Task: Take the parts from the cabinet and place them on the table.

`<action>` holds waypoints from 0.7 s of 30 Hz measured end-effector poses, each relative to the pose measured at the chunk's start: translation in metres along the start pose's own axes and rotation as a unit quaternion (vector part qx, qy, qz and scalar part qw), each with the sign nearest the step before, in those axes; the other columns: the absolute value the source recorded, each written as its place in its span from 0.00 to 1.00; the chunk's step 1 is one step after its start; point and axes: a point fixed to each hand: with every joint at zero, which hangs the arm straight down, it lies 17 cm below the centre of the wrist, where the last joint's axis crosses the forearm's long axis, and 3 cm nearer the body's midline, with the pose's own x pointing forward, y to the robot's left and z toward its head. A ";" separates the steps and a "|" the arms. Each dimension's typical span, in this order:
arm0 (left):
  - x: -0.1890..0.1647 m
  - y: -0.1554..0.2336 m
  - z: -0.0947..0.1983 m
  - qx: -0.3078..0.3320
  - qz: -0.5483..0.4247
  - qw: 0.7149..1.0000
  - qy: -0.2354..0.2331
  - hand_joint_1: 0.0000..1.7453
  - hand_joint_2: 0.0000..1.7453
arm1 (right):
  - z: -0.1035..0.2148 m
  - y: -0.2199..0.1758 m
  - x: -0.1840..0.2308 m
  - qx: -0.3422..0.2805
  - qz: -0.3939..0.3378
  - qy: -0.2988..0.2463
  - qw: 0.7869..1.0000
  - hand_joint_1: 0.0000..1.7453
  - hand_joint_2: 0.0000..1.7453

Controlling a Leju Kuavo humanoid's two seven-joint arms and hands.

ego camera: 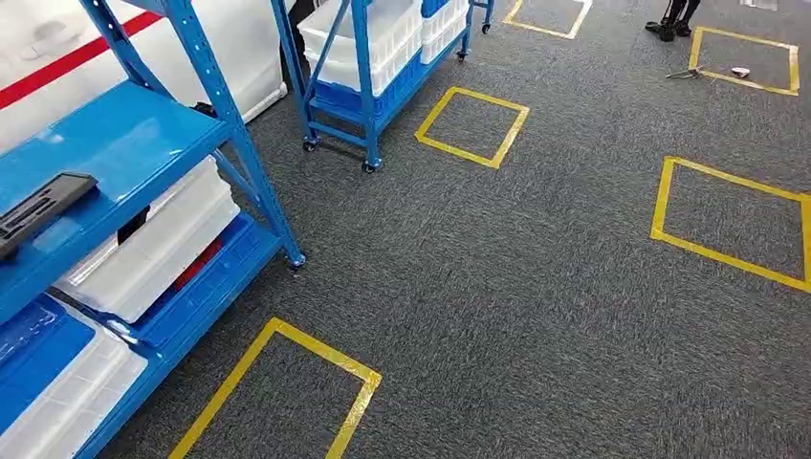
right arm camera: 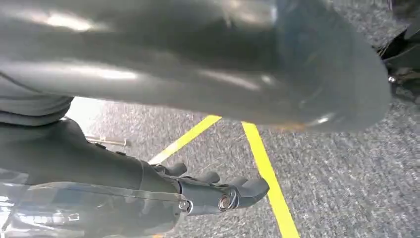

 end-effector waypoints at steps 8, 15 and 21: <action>0.003 -0.002 0.000 -0.006 0.001 1.000 -0.009 0.00 0.00 | 0.000 -0.001 0.000 -0.003 -0.003 0.000 1.000 0.00 0.00; 0.002 -0.003 0.001 -0.008 -0.001 1.000 -0.010 0.00 0.00 | -0.001 0.001 -0.008 -0.002 -0.008 0.006 1.000 0.00 0.00; 0.006 -0.002 0.000 -0.007 -0.007 1.000 -0.018 0.00 0.00 | -0.001 0.000 -0.006 -0.006 -0.011 0.005 1.000 0.00 0.00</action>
